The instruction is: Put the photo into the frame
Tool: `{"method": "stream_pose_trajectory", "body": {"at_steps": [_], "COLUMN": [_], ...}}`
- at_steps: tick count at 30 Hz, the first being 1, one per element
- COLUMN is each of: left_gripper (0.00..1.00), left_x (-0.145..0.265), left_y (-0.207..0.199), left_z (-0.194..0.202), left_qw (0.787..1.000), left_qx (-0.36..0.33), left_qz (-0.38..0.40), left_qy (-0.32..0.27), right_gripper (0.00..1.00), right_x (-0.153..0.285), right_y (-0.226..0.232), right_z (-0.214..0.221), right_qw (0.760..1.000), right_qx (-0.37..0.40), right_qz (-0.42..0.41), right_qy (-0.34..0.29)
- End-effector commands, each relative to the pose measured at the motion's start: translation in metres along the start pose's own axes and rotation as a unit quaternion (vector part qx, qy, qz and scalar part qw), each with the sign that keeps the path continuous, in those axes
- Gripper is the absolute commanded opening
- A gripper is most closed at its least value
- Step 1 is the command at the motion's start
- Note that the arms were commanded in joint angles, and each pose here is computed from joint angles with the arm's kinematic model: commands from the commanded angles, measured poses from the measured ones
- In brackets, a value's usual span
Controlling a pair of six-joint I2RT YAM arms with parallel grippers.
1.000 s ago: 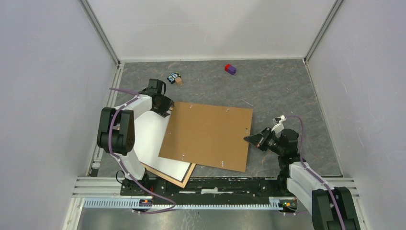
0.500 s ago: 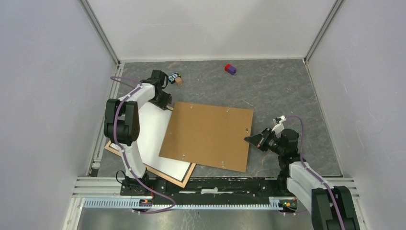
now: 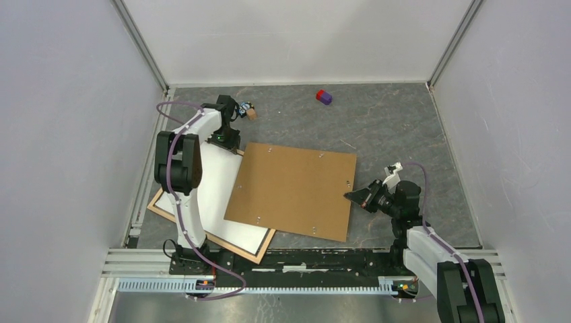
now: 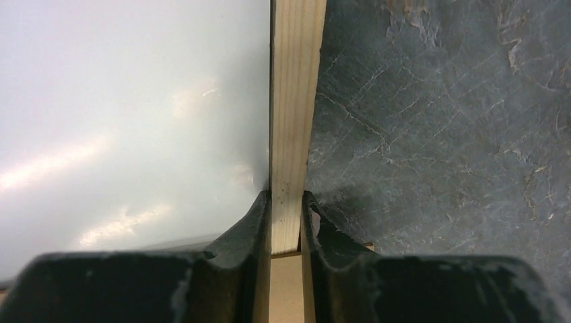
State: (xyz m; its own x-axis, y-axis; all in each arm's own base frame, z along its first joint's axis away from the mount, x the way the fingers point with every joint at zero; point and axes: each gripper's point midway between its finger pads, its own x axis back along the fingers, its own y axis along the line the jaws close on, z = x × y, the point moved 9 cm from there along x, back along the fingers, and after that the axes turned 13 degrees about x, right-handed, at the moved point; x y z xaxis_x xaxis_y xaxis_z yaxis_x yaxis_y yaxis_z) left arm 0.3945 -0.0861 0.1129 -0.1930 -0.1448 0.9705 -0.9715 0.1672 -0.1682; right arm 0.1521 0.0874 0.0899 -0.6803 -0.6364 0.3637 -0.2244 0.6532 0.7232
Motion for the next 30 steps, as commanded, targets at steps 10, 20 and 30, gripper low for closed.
{"method": "stream_pose_trajectory", "body": {"at_steps": [10, 20, 30], "left_gripper": [0.02, 0.02, 0.13], "left_x": [-0.049, -0.048, -0.054], "left_y": [-0.014, -0.026, -0.023], "left_z": [0.017, 0.02, 0.025], "left_qw": [0.966, 0.96, 0.963], "left_qx": [0.251, 0.272, 0.253], "left_qz": [-0.032, 0.004, 0.006], "left_qy": [0.045, 0.071, 0.088], "right_gripper": [0.0, 0.0, 0.0], "right_x": [-0.005, -0.009, 0.0], "right_y": [-0.016, -0.006, -0.011], "right_z": [-0.04, -0.063, -0.059], "right_qw": [0.999, 0.995, 0.997], "right_qx": [0.041, 0.059, 0.022], "right_qz": [0.001, -0.061, -0.076], "right_qy": [0.001, 0.058, 0.022]}}
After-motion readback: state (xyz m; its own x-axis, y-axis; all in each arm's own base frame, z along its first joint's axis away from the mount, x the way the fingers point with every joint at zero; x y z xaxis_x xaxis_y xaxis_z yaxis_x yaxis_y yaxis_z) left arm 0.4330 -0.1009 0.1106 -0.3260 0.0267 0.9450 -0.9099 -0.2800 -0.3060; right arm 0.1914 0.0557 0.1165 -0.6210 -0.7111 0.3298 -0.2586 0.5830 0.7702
